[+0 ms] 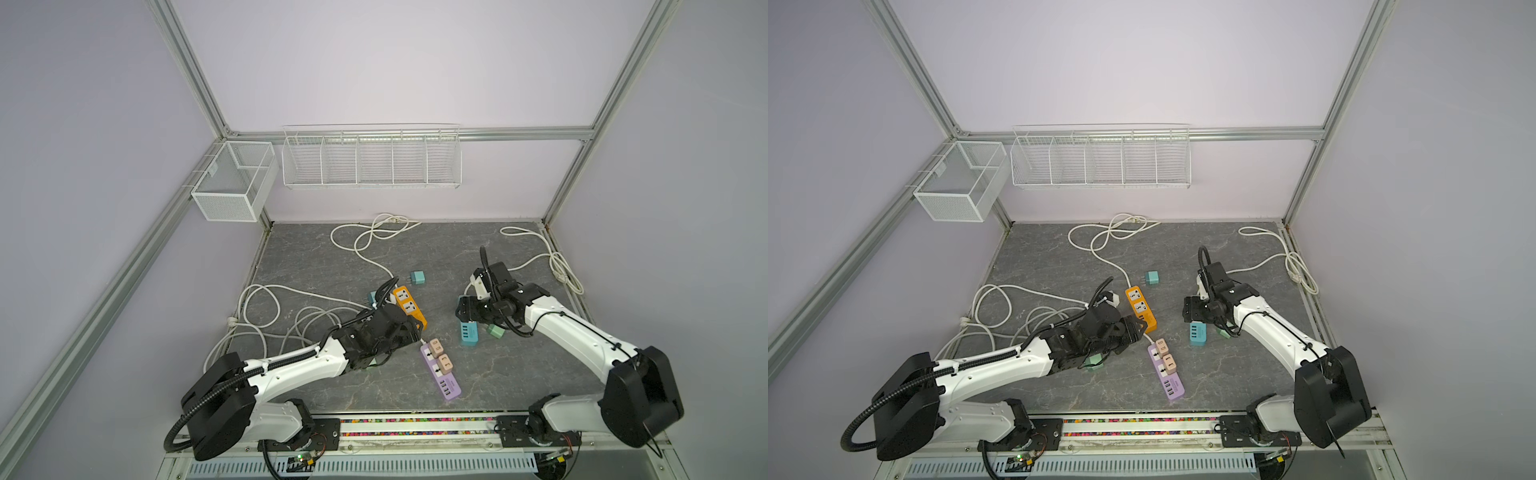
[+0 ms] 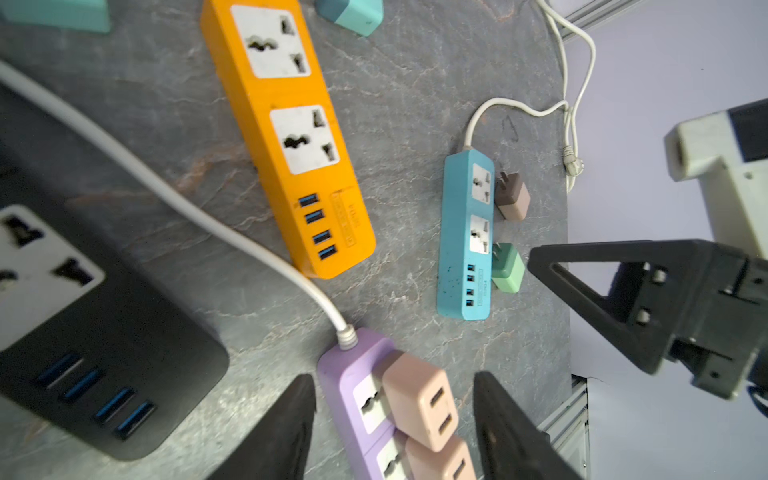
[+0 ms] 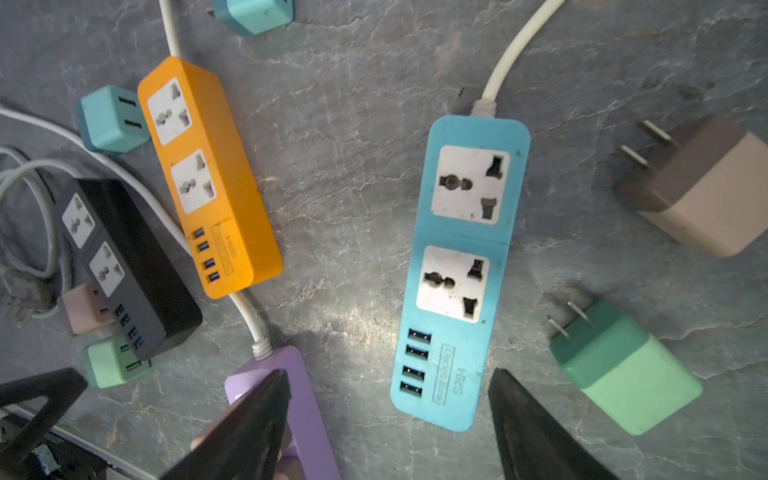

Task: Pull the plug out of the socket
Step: 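Move right gripper over the beige adapter while left grips the purple strip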

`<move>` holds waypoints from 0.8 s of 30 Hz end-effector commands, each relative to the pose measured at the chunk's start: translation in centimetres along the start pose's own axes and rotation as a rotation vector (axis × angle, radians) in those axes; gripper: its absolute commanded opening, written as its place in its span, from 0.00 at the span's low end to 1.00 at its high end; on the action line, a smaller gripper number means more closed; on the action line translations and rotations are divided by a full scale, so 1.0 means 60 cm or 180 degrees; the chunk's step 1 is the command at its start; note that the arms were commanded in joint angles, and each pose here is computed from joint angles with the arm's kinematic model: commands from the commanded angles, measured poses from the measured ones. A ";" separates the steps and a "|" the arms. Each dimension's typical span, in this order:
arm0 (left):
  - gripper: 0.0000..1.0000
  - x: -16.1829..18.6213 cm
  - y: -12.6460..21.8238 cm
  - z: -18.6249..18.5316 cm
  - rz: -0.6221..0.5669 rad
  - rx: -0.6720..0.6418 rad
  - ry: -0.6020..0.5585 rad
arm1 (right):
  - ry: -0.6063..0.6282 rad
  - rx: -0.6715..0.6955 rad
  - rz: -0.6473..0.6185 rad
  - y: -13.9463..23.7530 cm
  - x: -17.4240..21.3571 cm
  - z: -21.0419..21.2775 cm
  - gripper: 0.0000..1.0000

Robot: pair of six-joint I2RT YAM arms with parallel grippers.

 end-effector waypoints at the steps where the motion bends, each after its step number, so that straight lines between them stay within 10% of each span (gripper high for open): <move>1: 0.60 0.023 -0.001 0.011 0.0057 -0.0025 0.0221 | 0.0267 0.0165 -0.0015 0.025 0.021 0.004 0.79; 24: 0.37 0.108 -0.092 -0.010 0.0505 0.0210 0.0413 | 0.0537 0.0112 0.0151 0.014 0.070 0.028 0.82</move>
Point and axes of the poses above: each gripper's point midway between its finger pads, its own y axis back along the fingers, its own z axis along the line the jaws close on, x = y × z, the point moved 3 cm from there along y, back along the fingers, and after that the axes turned 15 degrees about -y, right-handed, at the moved point
